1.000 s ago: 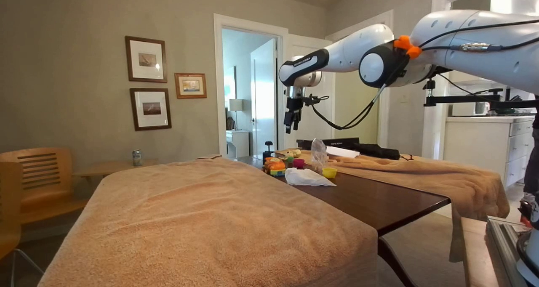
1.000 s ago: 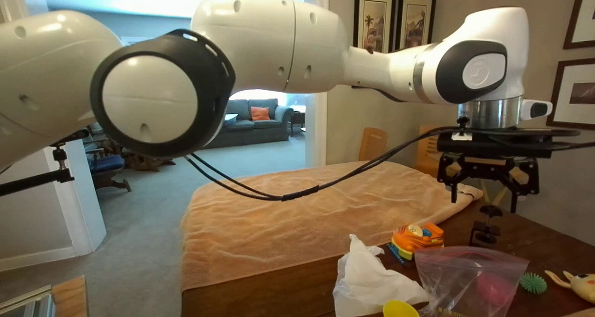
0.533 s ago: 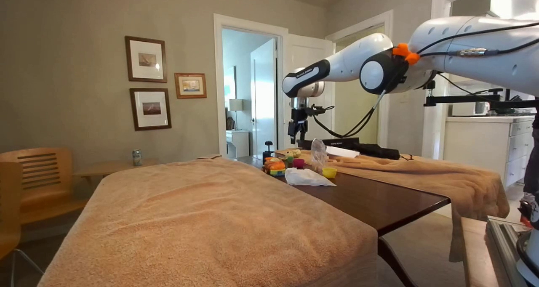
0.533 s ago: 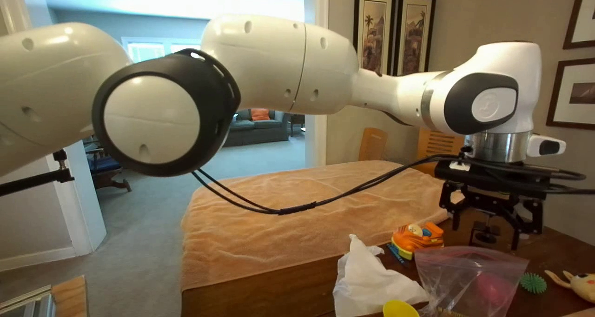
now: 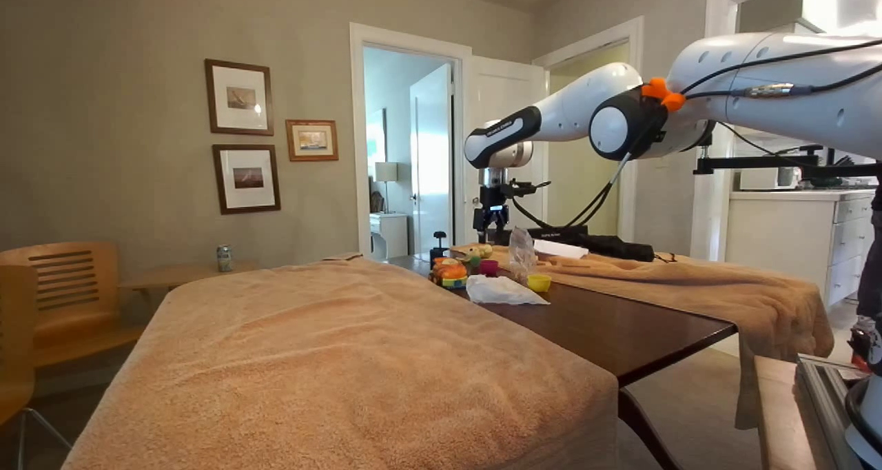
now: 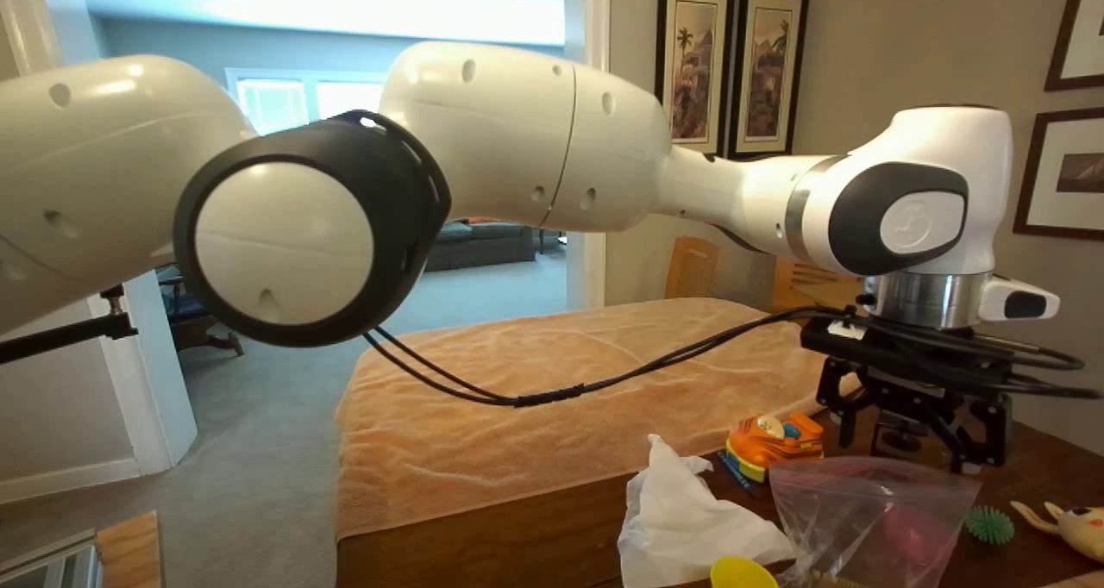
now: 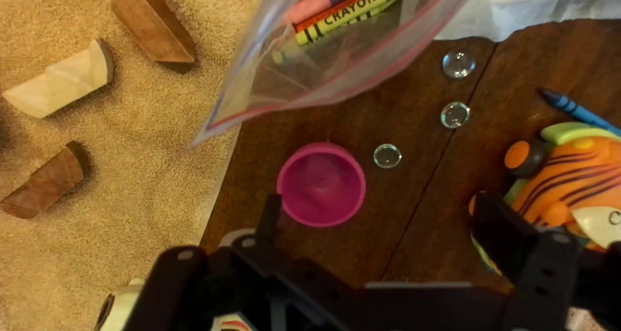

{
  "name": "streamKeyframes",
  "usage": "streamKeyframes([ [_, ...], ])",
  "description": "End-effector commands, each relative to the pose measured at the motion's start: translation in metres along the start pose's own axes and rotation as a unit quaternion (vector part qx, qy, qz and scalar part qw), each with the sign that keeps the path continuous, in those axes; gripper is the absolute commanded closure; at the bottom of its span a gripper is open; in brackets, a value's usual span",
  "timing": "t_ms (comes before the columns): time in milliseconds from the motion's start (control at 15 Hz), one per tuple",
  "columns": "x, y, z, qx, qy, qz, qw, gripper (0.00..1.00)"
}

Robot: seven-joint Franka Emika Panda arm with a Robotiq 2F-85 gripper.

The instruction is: Move the purple bowl forwards.

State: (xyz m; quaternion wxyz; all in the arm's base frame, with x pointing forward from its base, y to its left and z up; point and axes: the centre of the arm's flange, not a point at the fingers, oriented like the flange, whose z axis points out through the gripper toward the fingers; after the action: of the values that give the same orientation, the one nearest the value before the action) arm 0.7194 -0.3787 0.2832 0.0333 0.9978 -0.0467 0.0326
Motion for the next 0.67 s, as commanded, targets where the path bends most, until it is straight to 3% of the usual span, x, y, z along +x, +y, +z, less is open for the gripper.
streamKeyframes([
  [0, -0.008, 0.001, 0.001, -0.003, 0.006, 0.025, 0.9997, 0.0],
  [400, 0.0, 0.002, 0.0, -0.001, 0.001, 0.008, 1.0, 0.0],
  [467, 0.0, 0.006, -0.002, 0.001, -0.005, 0.046, 0.9989, 0.0],
  [600, -0.005, 0.005, -0.01, 0.012, 0.005, 0.051, 0.9986, 0.0],
])
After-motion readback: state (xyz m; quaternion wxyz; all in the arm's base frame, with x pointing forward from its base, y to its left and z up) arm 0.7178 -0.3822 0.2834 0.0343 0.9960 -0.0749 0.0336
